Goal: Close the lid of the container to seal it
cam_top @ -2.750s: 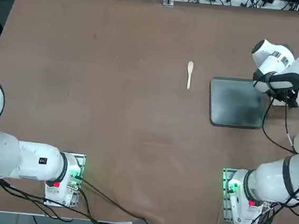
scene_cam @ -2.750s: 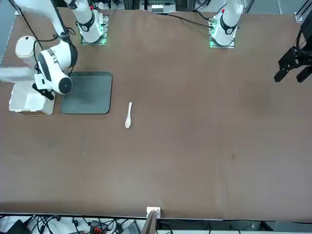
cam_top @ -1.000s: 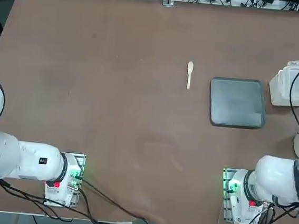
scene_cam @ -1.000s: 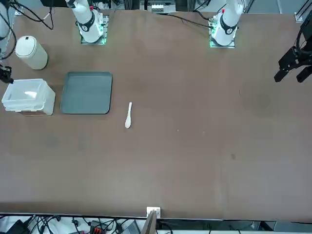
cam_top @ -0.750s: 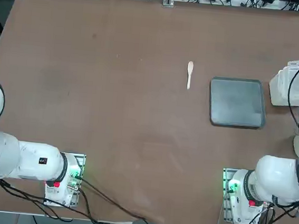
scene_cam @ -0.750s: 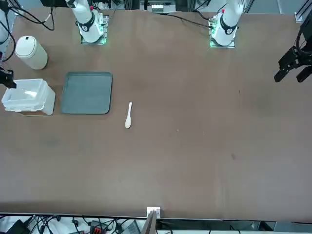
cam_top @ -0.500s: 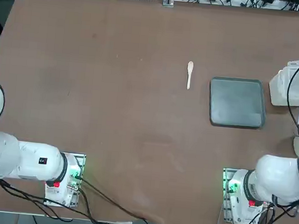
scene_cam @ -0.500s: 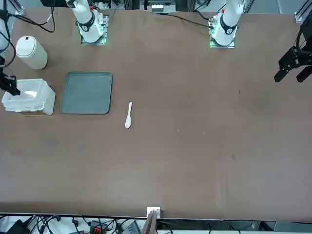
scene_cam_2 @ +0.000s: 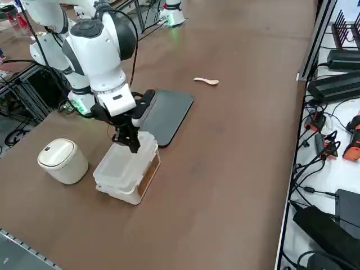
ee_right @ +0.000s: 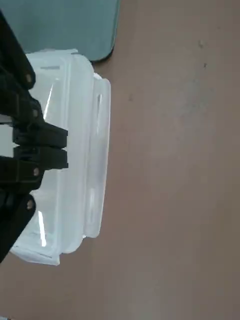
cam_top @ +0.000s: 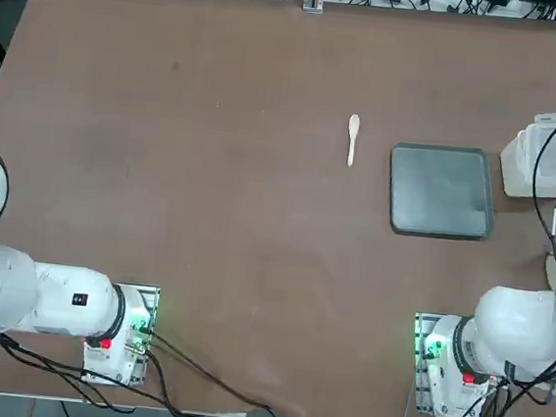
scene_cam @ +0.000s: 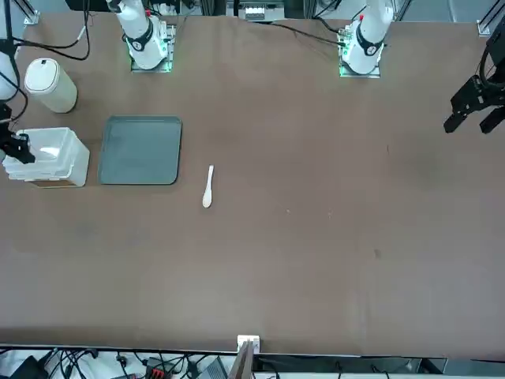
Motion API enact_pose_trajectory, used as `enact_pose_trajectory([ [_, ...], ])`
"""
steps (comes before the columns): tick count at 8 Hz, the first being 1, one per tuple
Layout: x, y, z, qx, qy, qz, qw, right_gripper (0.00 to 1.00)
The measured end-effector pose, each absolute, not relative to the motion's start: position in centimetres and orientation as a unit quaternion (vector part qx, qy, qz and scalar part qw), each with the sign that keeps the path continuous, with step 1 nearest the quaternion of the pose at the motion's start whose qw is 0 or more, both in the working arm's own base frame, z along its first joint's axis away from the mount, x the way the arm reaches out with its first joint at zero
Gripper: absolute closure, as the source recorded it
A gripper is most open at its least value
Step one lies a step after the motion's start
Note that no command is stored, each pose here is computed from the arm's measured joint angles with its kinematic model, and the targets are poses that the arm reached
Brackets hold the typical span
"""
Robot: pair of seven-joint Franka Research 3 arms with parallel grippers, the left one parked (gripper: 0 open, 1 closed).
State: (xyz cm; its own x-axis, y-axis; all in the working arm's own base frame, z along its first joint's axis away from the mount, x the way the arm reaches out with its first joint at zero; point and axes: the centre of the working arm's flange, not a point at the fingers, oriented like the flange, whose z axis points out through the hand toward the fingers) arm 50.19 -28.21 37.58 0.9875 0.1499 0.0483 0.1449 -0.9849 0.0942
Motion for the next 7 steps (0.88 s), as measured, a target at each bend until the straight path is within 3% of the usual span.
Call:
enact_pose_trajectory([
  [7,51.3,-28.8,33.9,0.997,0.061,0.039,0.037,0.99],
])
